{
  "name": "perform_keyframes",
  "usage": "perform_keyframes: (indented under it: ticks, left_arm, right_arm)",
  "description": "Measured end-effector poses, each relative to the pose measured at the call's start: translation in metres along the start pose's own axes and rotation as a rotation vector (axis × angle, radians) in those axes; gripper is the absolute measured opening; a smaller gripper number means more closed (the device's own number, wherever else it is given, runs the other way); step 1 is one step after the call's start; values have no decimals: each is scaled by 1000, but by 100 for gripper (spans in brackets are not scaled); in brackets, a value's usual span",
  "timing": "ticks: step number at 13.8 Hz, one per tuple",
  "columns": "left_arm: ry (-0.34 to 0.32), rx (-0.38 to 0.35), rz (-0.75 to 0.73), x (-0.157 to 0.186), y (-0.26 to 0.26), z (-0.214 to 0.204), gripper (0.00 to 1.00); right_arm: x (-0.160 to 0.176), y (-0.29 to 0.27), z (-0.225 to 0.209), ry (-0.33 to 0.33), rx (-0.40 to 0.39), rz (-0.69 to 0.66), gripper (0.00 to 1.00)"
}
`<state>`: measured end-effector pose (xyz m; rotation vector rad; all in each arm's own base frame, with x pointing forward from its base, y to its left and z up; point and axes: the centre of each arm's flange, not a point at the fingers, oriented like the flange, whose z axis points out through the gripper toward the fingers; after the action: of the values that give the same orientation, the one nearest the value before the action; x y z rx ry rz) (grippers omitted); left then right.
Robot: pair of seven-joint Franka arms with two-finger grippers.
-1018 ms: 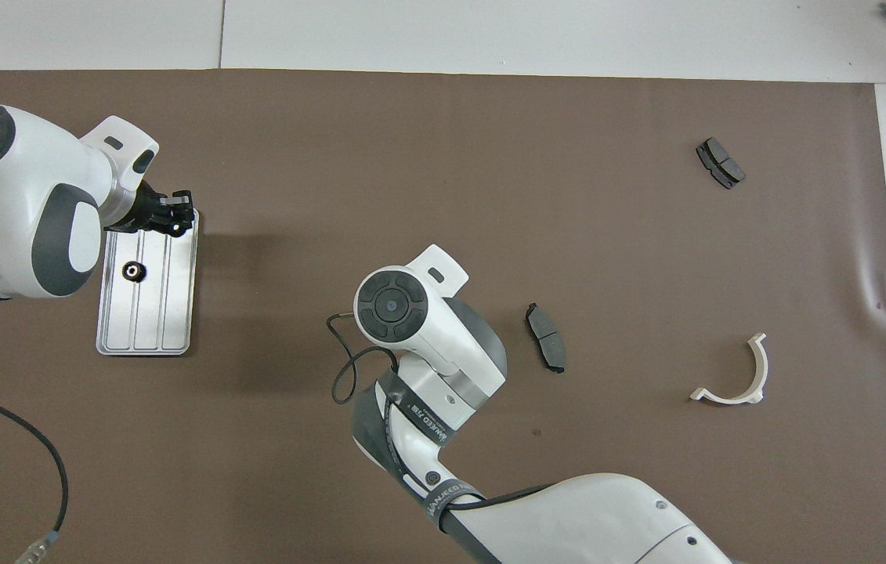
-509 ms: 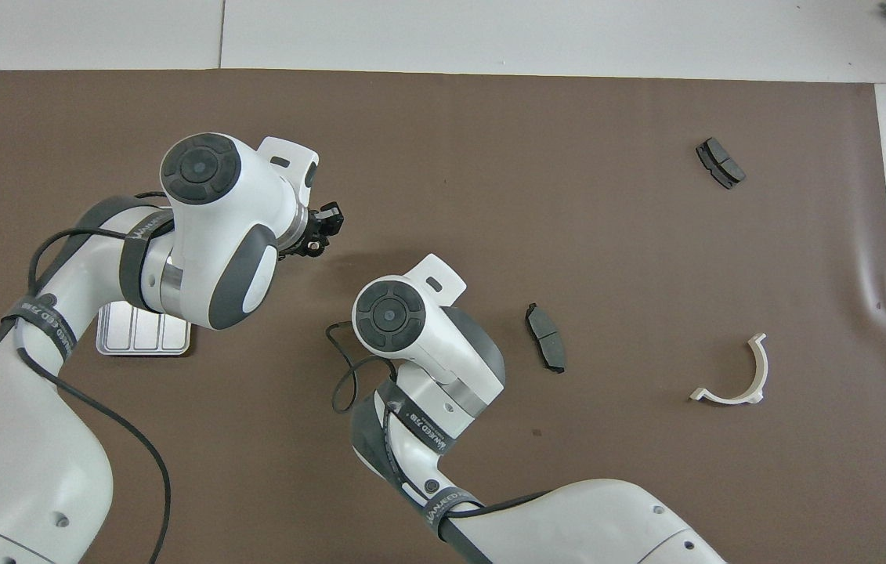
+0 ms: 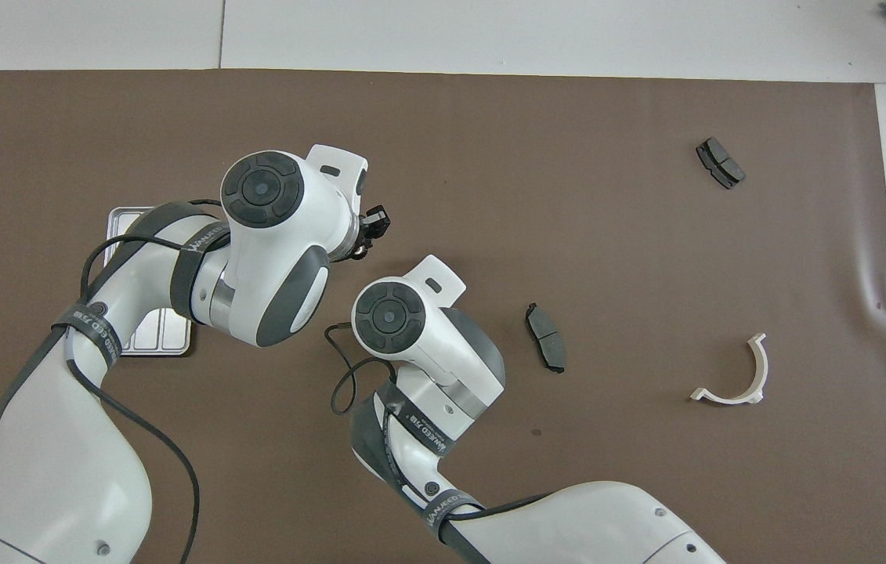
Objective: Place bearing gear from tray to pile
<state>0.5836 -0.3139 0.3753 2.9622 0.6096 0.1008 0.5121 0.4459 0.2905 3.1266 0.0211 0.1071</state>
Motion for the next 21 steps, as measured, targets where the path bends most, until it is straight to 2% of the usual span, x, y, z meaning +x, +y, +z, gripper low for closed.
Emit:
perform_keyframes:
  ticks: [4, 7, 10, 13, 18, 19, 21]
  left_arm:
    - [8, -11, -3, 0, 5, -6, 35]
    - [9, -12, -6, 1, 5, -6, 35]
    - [26, -32, -13, 10, 11, -16, 35]
    - [24, -37, -31, 7, 16, -15, 35]
    - [-4, -23, 6, -39, 47, -2, 38]
    - [-10, -18, 13, -48, 52, 0, 43]
    - [-16, -11, 19, -54, 54, 1, 65]
  right_arm:
    - [5, 13, -27, -11, -15, 12, 23]
    - [21, 54, -66, -31, -36, -7, 23]
    - [43, 122, -94, -50, -47, -37, 23]
    - [74, 201, -100, -60, -49, -58, 23]
    - [112, 322, -87, -36, -35, -88, 23]
    - [116, 348, -82, -32, -27, -93, 23]
    - [119, 399, -67, -23, -5, -97, 23]
